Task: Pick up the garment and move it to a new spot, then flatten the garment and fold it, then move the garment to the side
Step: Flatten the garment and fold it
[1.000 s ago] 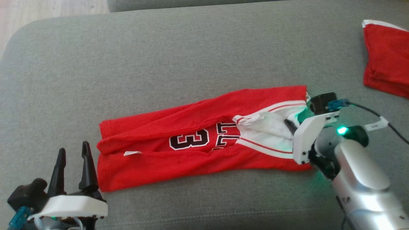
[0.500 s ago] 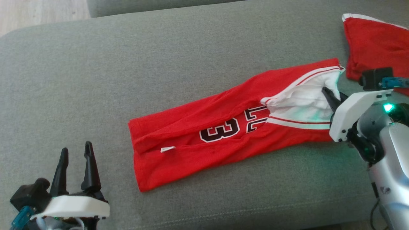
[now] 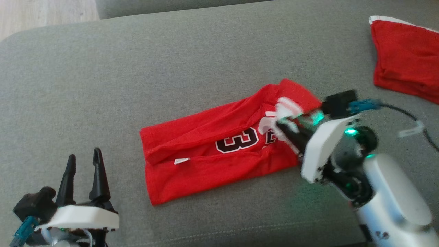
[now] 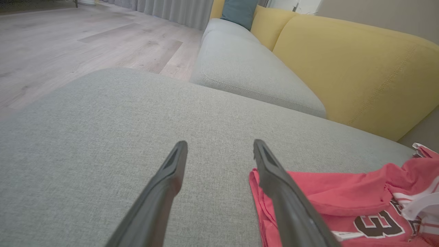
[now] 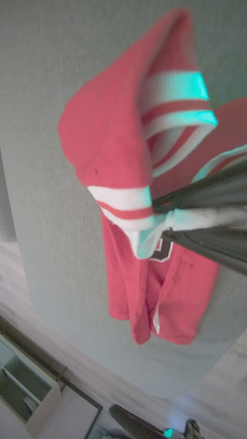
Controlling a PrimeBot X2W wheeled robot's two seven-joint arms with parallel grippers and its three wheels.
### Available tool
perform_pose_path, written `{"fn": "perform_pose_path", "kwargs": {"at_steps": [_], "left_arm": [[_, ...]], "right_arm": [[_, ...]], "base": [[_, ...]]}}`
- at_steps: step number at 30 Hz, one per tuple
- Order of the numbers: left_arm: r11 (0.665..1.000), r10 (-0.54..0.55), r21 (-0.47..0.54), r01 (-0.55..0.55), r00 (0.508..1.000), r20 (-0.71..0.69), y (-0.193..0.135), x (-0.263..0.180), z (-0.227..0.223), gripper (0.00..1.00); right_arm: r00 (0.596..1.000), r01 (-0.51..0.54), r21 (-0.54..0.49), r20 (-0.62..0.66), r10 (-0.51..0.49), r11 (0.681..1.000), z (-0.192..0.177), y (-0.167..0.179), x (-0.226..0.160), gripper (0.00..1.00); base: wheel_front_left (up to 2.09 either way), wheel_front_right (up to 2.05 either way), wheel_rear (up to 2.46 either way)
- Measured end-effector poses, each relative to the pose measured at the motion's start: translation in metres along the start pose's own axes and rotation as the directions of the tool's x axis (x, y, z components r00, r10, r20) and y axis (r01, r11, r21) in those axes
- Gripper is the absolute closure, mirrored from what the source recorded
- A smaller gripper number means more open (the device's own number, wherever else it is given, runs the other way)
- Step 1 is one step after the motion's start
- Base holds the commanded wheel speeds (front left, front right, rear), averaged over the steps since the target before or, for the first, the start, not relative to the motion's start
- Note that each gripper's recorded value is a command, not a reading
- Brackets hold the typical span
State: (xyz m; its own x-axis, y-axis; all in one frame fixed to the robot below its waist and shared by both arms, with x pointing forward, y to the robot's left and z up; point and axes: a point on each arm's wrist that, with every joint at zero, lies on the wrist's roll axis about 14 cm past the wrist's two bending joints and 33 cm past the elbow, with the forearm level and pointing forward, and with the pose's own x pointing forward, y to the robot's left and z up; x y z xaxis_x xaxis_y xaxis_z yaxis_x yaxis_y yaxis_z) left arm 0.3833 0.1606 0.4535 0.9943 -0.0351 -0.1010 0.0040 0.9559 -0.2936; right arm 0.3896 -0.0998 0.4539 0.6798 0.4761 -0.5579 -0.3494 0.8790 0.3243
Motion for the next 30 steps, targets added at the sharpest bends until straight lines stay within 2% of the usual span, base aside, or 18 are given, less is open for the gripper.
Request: {"fn": "perform_pose_path", "kwargs": {"at_steps": [6, 14, 20, 25, 30], "left_arm": [[1.0, 0.008, -0.005, -0.008, 1.0, 0.008, 0.002, -0.002, 0.002, 0.0], [1.0, 0.024, -0.013, -0.024, 1.0, 0.012, 0.006, -0.008, 0.003, 0.0], [0.999, 0.032, -0.02, -0.032, 0.999, 0.017, 0.008, -0.012, 0.004, 0.0], [0.999, 0.051, -0.007, -0.051, 0.998, 0.022, 0.015, -0.019, 0.005, 0.0], [0.998, 0.057, -0.011, -0.057, 0.998, 0.025, 0.016, -0.026, 0.006, 0.0]], "right_arm": [[0.99, -0.137, -0.034, -0.025, 0.136, 0.99, -0.003, 0.052, 0.013, 1.0], [0.953, -0.295, -0.083, -0.095, 0.287, 0.952, -0.014, 0.115, 0.037, 1.0], [0.932, -0.342, -0.077, -0.154, 0.327, 0.937, -0.031, 0.131, 0.057, 1.0], [0.905, -0.412, -0.052, -0.144, 0.401, 0.91, -0.03, 0.154, 0.064, 1.0], [0.897, -0.43, -0.049, -0.133, 0.421, 0.901, -0.027, 0.162, 0.07, 1.0]], "base": [[0.0, 0.0, 0.0], [0.0, 0.0, 0.0], [0.0, 0.0, 0.0], [0.0, 0.0, 0.0], [0.0, 0.0, 0.0]]}}
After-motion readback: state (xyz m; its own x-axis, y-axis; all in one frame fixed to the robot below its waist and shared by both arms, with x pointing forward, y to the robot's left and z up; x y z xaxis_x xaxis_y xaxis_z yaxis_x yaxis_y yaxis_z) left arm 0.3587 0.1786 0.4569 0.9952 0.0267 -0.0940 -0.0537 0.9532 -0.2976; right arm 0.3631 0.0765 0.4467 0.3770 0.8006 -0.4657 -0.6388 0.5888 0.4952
